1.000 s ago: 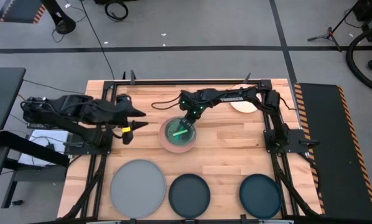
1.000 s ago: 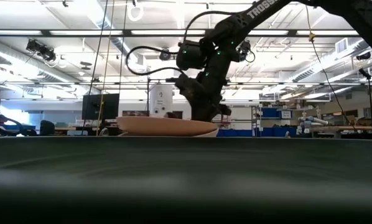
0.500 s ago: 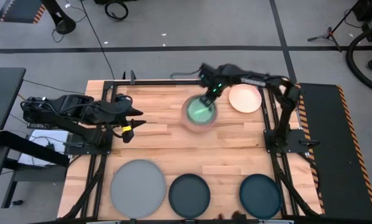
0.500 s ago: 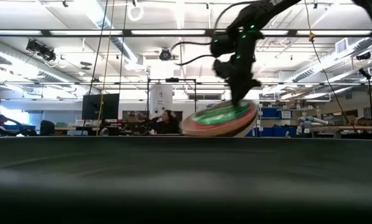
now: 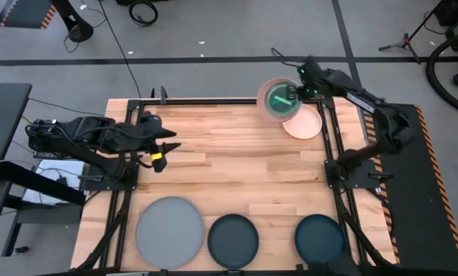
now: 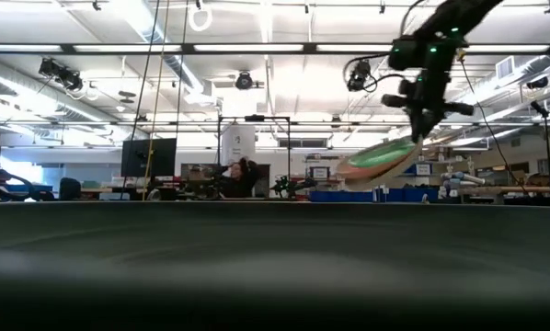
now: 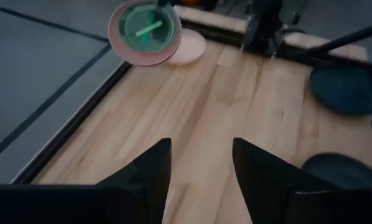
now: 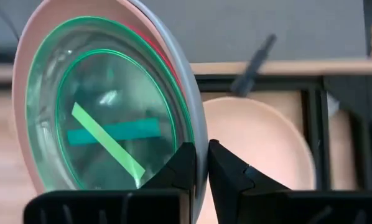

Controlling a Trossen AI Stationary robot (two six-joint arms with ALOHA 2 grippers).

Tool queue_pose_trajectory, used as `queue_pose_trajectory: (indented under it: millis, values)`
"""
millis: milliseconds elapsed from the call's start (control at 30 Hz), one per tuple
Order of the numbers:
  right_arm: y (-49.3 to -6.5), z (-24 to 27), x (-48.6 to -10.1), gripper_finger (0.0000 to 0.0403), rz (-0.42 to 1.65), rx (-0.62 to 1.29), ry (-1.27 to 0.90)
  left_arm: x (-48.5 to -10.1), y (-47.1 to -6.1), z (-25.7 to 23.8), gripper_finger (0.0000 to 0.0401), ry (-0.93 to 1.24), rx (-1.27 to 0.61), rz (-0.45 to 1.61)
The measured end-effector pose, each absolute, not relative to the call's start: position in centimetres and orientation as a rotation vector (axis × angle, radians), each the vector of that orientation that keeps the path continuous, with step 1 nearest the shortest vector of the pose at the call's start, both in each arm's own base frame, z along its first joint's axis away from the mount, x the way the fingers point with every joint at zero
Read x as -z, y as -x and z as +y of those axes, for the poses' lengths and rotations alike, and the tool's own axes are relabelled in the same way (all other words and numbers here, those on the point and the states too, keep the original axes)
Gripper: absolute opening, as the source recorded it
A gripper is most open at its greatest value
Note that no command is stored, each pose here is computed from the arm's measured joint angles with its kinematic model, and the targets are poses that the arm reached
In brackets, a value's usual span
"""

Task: Stack plastic plates
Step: Stack the stacked plates on top of the light orange plate

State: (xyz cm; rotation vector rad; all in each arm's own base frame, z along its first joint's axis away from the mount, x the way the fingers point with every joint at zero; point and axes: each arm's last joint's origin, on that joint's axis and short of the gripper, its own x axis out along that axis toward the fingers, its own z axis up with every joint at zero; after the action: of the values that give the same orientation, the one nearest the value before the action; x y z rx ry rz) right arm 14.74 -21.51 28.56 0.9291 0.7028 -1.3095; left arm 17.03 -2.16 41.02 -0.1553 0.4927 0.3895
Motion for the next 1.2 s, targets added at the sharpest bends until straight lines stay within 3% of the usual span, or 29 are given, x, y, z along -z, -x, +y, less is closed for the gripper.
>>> queue_pose_trajectory:
  millis: [200,300,567,867,1033,1200]
  values:
    - [-13.0,-17.6,-27.9,0.0038,0.199,1.545,-1.133,-42.4,-17.8,-1.7,0.0176,0.204,-0.395,0.332]
    - [-12.1,-15.2,-27.5,0.0038,0.059,1.628,-1.200,-43.0,-17.8,-1.5,0.0176,0.179,-0.390,0.283]
    - [-8.4,-9.7,-25.4,0.0037,0.010,1.811,-1.358,-43.2,-17.7,-0.1,0.0176,0.139,-0.446,0.276]
    - [-7.3,-8.8,-22.3,0.0036,-0.120,1.809,-1.483,-43.1,-17.8,0.4,0.0176,0.151,-0.382,0.294]
    - [-8.2,-9.6,-18.2,0.0036,-0.164,1.711,-1.646,-43.0,-17.9,-0.7,0.0176,0.130,-0.179,0.328]
    - [-8.0,-9.4,-16.1,0.0036,-0.264,1.745,-1.740,-42.0,-17.3,-2.6,0.0176,0.151,-0.001,0.466]
